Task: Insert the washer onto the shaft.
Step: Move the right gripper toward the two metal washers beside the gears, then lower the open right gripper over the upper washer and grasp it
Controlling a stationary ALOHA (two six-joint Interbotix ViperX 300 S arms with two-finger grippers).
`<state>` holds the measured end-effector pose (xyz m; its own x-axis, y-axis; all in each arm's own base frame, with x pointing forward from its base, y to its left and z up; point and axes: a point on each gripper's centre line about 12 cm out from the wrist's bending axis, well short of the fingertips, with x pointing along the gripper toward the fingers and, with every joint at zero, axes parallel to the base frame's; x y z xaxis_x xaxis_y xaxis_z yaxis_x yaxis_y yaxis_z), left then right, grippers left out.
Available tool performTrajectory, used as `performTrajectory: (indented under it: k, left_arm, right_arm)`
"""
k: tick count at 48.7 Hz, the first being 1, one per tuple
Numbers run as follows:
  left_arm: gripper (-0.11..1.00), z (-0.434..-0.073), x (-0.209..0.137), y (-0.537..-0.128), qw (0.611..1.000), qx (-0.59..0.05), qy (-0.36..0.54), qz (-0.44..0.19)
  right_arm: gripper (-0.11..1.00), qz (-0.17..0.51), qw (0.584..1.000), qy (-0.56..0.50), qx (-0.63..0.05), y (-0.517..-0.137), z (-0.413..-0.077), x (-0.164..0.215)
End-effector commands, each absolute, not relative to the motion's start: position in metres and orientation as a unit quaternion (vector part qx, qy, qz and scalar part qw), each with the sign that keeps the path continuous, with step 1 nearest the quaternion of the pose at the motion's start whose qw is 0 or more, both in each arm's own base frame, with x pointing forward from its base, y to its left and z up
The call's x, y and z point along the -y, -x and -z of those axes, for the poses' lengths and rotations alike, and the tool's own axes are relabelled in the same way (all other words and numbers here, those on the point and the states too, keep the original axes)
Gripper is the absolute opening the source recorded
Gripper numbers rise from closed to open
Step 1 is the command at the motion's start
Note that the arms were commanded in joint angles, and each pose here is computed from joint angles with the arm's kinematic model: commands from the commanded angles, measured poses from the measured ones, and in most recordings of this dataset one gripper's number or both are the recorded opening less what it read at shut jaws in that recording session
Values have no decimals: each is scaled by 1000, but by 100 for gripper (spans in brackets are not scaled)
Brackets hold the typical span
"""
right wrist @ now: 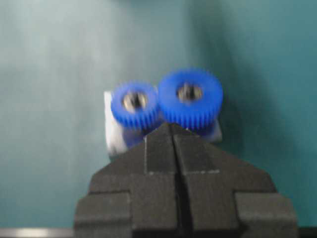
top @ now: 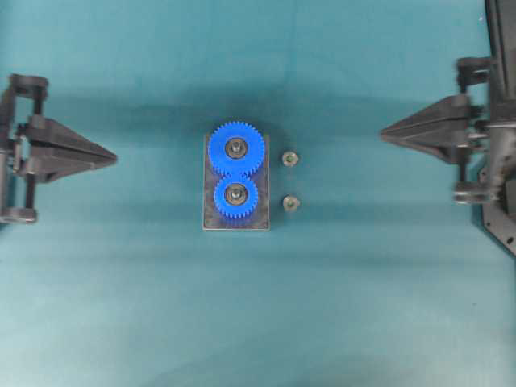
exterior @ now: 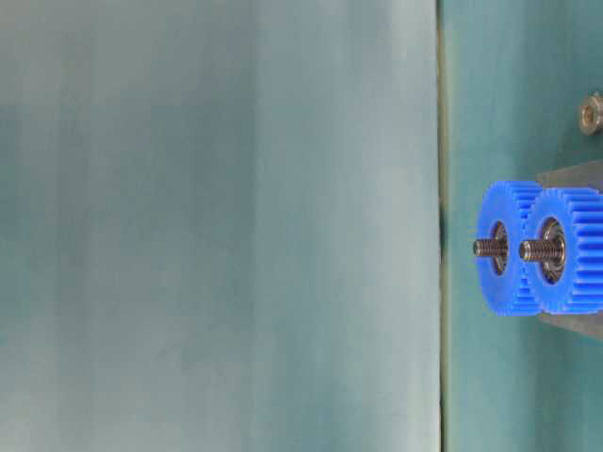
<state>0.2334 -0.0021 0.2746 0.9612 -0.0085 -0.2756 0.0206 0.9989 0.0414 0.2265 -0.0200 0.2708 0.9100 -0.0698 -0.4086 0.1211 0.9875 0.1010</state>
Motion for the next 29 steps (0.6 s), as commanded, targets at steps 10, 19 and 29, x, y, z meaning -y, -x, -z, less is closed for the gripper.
performTrajectory:
  k: [10,19,29]
  left_arm:
    - [1,-280,3,-242,990,-139,-25,8]
    - [1,-279,3,-241,990,-141,-25,9]
    - [1,-280,4,-241,989,-142,-25,11]
  right_arm:
    - [-2,67,953,-75,-285,-265,-243,31]
    - [-2,91,934,-80,-336,-291,-218,50]
    - [3,107,911,-87,-389,-311,-184,65]
